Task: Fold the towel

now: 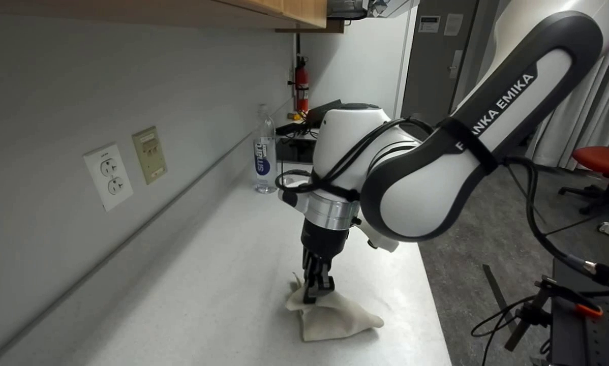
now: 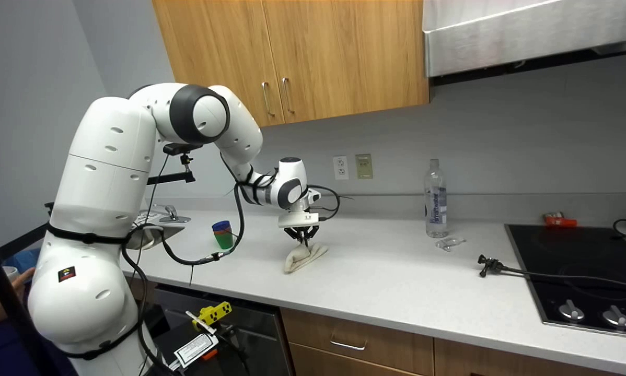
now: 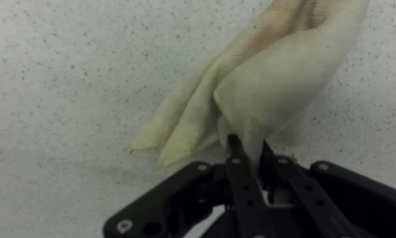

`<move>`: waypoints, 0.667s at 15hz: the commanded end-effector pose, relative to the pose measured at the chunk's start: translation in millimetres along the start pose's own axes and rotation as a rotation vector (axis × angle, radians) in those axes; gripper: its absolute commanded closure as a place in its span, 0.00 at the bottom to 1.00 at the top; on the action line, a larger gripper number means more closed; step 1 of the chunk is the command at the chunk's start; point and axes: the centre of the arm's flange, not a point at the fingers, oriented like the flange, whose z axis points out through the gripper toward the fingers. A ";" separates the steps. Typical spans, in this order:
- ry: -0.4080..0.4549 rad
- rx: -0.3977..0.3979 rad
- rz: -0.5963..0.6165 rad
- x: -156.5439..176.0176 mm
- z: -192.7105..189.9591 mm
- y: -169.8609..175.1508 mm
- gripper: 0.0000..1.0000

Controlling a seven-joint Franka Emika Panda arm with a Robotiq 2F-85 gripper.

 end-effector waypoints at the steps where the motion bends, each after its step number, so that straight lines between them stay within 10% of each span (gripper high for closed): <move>1: 0.017 -0.094 -0.069 -2.7 0.4 -3.5 0.53; 10: 0.041 -0.275 -0.265 4.0 -7.1 -10.4 0.00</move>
